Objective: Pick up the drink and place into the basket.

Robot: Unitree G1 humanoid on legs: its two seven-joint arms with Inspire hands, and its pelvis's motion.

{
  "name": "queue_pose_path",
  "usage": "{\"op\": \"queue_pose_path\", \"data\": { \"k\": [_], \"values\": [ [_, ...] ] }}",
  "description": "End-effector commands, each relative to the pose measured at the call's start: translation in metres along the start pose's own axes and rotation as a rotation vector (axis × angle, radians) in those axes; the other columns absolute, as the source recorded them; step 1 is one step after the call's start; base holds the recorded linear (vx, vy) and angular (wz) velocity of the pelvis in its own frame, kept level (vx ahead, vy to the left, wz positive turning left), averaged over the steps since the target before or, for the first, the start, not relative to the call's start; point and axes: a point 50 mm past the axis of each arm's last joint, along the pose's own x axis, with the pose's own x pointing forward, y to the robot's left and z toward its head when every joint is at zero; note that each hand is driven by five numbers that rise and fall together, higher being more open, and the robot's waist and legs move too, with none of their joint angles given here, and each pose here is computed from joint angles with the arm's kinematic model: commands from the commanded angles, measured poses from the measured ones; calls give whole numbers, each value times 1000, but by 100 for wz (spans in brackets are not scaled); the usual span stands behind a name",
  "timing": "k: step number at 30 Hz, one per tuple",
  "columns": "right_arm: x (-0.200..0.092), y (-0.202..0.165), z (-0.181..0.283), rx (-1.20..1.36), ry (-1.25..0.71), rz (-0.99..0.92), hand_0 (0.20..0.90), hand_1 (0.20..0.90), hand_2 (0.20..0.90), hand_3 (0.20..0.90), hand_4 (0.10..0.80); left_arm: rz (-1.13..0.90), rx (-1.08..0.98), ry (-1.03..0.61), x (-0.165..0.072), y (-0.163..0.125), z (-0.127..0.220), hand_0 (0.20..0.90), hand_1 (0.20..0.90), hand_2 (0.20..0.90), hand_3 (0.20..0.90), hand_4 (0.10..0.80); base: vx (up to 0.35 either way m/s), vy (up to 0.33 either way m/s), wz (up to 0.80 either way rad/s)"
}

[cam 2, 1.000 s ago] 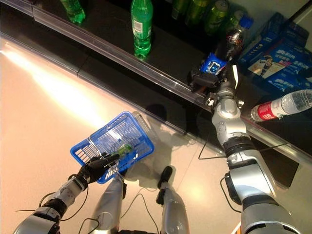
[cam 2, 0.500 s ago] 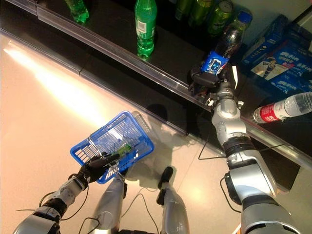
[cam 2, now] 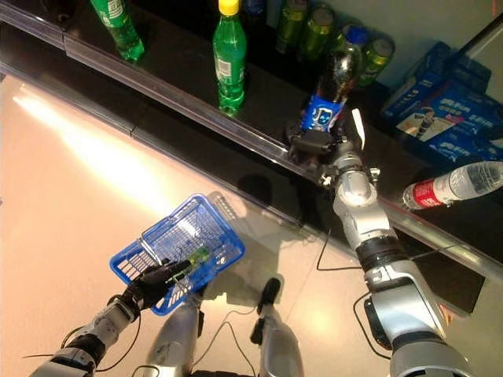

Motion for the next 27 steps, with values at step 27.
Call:
{"op": "queue_pose_path", "data": {
  "k": [27],
  "values": [
    [-55,47,44,-102,-424,235,300,300,300,200,100,-582,-176,-275,-24,-91,14,300,300,300,200,100,32,7,10]
  ]
}}
